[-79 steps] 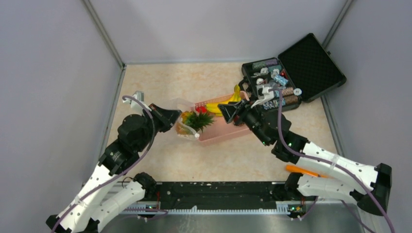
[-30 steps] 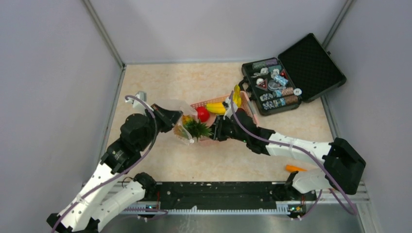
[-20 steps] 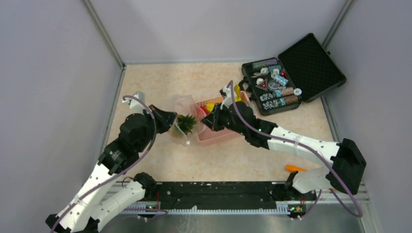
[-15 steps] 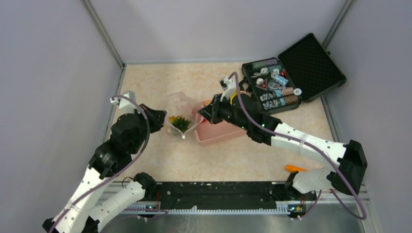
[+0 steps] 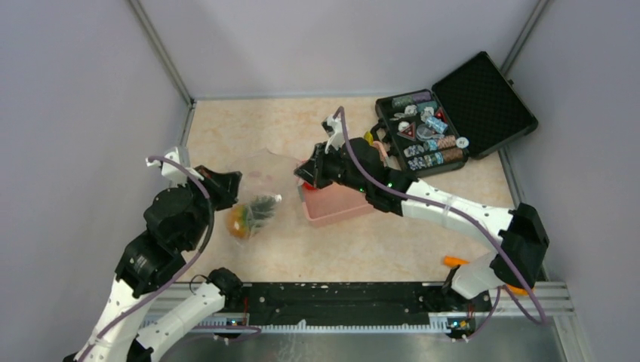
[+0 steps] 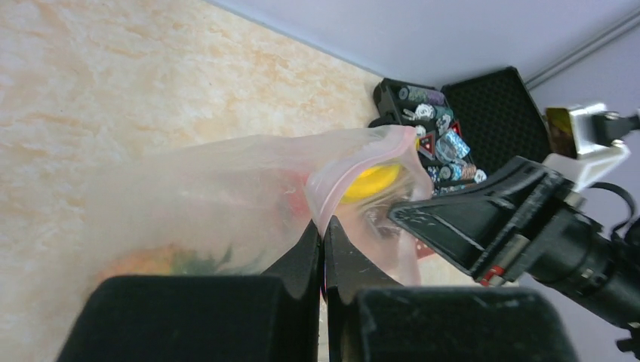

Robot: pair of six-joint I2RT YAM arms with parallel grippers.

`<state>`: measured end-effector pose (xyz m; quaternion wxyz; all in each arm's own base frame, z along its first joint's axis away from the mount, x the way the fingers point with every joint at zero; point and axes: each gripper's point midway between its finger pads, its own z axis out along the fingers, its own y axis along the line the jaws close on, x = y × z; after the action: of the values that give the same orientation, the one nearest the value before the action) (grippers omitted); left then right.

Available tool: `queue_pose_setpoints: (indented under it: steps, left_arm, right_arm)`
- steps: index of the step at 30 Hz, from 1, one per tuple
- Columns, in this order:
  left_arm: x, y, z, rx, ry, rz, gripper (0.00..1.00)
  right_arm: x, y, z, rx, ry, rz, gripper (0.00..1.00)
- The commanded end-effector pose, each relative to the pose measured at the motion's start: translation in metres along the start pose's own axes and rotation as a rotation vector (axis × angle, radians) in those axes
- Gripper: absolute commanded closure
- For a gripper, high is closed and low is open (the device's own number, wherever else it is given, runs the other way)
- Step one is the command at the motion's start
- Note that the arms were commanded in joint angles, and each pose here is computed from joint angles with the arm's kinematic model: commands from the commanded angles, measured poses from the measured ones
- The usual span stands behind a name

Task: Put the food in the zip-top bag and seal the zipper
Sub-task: Adjust the zipper food storage bag at the center of the board, then pick up the fake fruit from the bin.

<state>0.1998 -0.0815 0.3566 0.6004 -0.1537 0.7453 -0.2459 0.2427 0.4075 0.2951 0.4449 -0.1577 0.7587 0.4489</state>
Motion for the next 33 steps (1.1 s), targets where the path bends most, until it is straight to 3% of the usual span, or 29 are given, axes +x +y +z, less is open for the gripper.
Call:
queue_pose_setpoints:
  steps: [1,5,8,12,18,23,27,31,33]
  left_arm:
    - [0.011,-0.014,0.012,0.056,0.052,0.055,1.00]
    - [0.046,-0.012,0.027,0.046,0.165,0.067,1.00]
    - [0.063,-0.009,0.034,0.049,0.200,0.044,1.00]
    - [0.077,-0.007,0.039,0.055,0.215,0.011,1.00]
    - [0.078,-0.008,0.040,0.060,0.218,0.004,1.00]
    - [0.069,-0.014,0.036,0.077,0.196,-0.002,1.00]
    - [0.067,-0.014,0.034,0.080,0.193,-0.002,1.00]
    - [0.064,-0.016,0.034,0.084,0.188,-0.006,1.00]
    - [0.059,-0.020,0.033,0.099,0.177,-0.003,1.00]
  right_arm:
    - [0.011,-0.017,0.010,0.045,-0.026,0.066,1.00]
    - [0.034,-0.054,0.006,0.116,-0.013,0.175,0.97]
    - [0.043,-0.066,0.000,0.125,0.034,0.185,0.72]
    - [0.033,-0.071,-0.017,0.148,0.026,0.128,0.51]
    - [-0.008,-0.075,-0.056,0.223,-0.118,0.051,0.44]
    - [-0.013,-0.108,-0.075,0.361,-0.201,0.060,0.43]
    - [0.003,-0.158,-0.083,0.536,-0.139,0.127,0.42]
    - [0.004,-0.190,-0.083,0.614,-0.132,0.122,0.25]
    - [0.000,-0.204,-0.081,0.646,-0.123,0.108,0.24]
